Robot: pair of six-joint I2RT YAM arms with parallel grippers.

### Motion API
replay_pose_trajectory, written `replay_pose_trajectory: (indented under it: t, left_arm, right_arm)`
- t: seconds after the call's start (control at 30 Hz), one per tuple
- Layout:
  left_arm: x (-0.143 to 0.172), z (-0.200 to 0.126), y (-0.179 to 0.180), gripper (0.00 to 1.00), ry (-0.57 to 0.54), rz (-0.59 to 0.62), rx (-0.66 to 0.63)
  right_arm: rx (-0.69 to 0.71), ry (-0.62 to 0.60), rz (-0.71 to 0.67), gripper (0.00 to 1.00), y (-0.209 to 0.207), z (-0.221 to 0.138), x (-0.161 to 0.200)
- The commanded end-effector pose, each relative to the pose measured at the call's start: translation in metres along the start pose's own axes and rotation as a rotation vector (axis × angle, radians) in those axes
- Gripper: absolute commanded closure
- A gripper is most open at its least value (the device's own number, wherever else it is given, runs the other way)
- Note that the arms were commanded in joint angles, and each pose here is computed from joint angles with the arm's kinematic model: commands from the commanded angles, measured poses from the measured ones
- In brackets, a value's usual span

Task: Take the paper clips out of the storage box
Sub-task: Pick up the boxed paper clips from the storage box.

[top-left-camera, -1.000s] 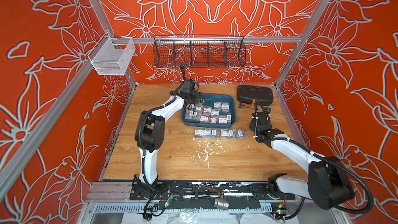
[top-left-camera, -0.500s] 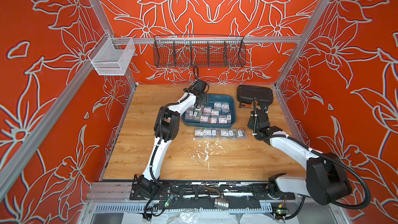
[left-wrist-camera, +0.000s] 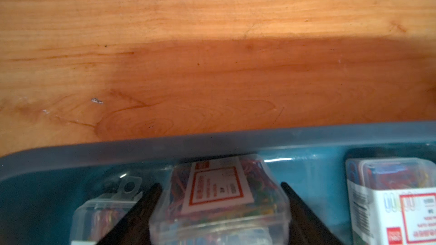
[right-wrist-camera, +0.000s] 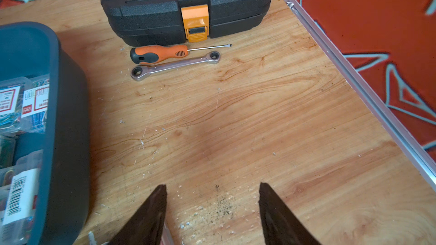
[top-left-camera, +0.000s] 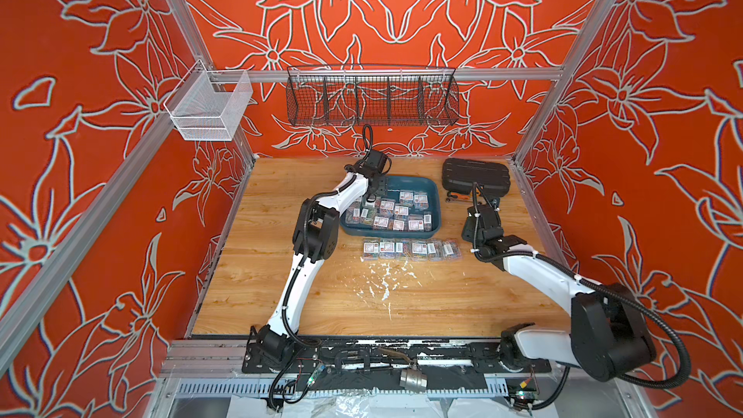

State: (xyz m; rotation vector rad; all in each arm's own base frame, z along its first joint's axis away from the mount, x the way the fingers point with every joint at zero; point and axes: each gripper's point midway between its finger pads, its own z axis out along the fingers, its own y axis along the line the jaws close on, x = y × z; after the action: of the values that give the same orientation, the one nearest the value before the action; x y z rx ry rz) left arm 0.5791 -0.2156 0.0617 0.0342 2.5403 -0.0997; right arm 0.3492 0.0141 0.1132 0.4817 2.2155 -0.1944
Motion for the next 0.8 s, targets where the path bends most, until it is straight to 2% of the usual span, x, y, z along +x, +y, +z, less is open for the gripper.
replay_pose_trajectory:
  t: [0.0,0.2,0.4,0.57,0.77]
  left_arm:
    - [-0.008,-0.022,-0.004,0.31,-0.014,0.008,0.027]
    - [-0.024,-0.081,-0.014,0.35,-0.105,0.006,0.131]
    - [-0.018,-0.157,-0.021,0.36,-0.205,0.018,0.233]
    - [0.017,-0.211,-0.010,0.37,-0.284,0.003,0.298]
    - [0.088,-0.257,0.018,0.38,-0.329,-0.016,0.346]
  right_arm:
    - [0.002,0.003,-0.002,0.37,0.003,0.001,-0.007]
    - [0.003,-0.004,0.005,0.37,0.001,-0.001,-0.007]
    - [0.002,-0.001,0.001,0.37,0.002,0.000,-0.007]
    - [0.000,0.001,-0.002,0.37,0.002,0.000,-0.006]
    - [0.002,-0.001,0.003,0.37,0.002,0.000,-0.007]
